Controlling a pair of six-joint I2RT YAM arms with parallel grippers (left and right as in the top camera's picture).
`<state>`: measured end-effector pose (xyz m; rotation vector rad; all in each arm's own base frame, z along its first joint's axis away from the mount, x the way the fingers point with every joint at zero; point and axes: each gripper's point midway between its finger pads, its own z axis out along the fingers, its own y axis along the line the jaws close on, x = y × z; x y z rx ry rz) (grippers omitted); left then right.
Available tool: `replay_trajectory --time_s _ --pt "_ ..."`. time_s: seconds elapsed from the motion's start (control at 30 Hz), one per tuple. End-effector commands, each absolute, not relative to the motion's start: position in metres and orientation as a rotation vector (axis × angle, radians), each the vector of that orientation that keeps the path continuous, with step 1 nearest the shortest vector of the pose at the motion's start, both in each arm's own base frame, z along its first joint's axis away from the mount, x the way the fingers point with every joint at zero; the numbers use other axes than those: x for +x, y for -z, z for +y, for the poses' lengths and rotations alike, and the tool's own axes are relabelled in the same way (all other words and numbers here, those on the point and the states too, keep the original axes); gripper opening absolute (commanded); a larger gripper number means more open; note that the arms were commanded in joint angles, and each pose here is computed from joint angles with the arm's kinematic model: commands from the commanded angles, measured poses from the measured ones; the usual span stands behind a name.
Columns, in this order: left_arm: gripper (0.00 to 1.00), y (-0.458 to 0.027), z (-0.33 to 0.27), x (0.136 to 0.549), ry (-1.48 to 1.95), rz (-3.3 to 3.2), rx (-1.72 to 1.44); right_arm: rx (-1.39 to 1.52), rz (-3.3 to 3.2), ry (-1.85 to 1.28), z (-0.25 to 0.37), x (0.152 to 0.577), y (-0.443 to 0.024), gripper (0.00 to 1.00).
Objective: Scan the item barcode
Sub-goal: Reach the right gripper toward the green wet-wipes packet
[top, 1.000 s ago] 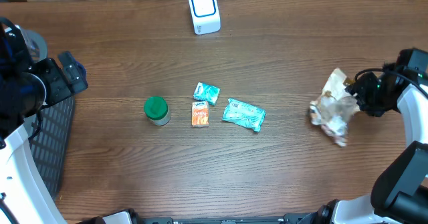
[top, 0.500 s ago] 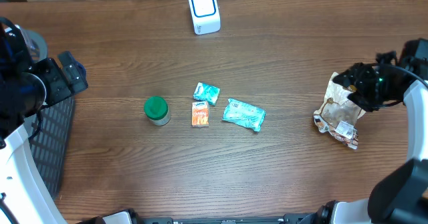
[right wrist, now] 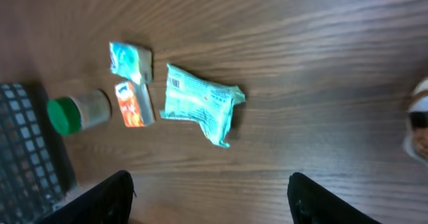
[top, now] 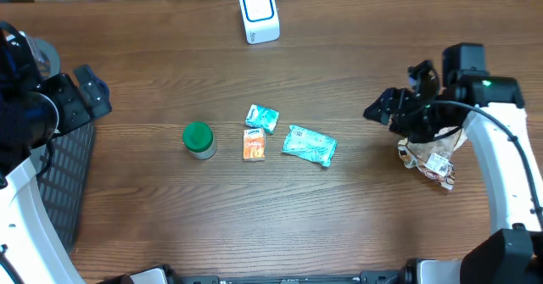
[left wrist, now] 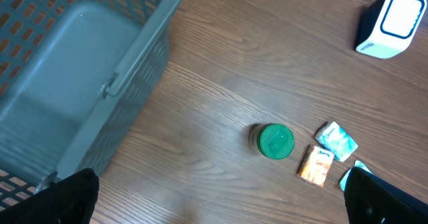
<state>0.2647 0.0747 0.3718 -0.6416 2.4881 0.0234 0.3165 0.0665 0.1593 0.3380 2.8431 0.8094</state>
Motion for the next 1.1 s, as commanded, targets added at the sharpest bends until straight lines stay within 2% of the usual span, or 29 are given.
replay_trajectory --time_s 0.0,0.3,0.73,1.07 --pt "0.99 -0.375 0.074 0.264 -0.023 2.483 -0.618 0.354 2.871 -0.849 0.078 0.309 -0.140 0.75" --pt "1.00 -0.375 0.074 0.264 -0.023 2.483 -0.618 0.388 2.859 -0.926 0.114 0.302 -0.089 0.67" --pt "1.00 -0.375 0.074 0.264 -0.024 2.483 -0.618 0.589 2.816 -0.923 0.125 0.310 -0.034 0.66" --pt "1.00 -0.375 0.074 0.264 -0.023 2.483 -0.617 0.640 2.904 -1.012 0.161 0.304 0.004 0.65"
